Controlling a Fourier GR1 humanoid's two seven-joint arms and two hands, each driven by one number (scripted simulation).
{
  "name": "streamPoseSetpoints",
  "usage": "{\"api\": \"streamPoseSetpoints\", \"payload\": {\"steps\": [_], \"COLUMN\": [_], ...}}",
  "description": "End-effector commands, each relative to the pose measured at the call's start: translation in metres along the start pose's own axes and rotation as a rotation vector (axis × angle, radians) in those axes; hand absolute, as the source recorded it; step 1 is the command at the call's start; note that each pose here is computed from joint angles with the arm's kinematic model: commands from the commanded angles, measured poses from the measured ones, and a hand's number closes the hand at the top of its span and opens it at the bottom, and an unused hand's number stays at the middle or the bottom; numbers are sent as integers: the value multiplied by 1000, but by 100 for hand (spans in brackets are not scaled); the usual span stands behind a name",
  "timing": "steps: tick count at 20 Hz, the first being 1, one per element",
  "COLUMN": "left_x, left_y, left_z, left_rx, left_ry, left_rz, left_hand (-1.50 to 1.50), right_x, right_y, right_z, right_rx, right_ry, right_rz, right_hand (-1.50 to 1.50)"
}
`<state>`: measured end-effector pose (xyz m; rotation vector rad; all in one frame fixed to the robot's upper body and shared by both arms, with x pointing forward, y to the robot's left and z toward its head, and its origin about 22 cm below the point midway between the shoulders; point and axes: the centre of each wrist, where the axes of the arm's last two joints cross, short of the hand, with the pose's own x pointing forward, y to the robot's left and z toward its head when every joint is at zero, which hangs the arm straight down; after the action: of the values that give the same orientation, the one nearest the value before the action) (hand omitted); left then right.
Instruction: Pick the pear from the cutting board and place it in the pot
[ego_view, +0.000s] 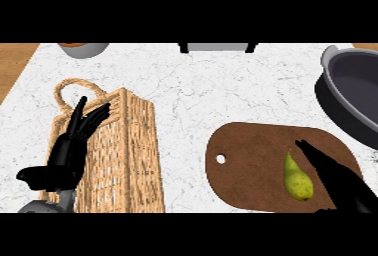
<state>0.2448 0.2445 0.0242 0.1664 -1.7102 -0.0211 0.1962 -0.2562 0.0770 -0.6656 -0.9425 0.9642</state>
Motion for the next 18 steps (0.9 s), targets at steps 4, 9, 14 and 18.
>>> {"api": "streamPoseSetpoints", "payload": {"steps": [4,9,14,18], "left_x": [-12,-13,-15,-6], "left_y": [-17,-34,-6,-23], "left_z": [20,9,16,16], "left_rx": [6,8,5,-13], "left_ry": [11,24,10,24], "left_rz": [72,80,69,68], "left_hand": [0,0,0,0], "right_x": [-12,-7,-1,-7], "right_y": [32,30,25,16], "right_z": [-9,-32,-21,-42], "right_rx": [-9,13,-149,-178], "right_ry": [9,9,-87,-86], "right_rz": [5,4,93,89], "right_hand": [-150,-150,150,150]}}
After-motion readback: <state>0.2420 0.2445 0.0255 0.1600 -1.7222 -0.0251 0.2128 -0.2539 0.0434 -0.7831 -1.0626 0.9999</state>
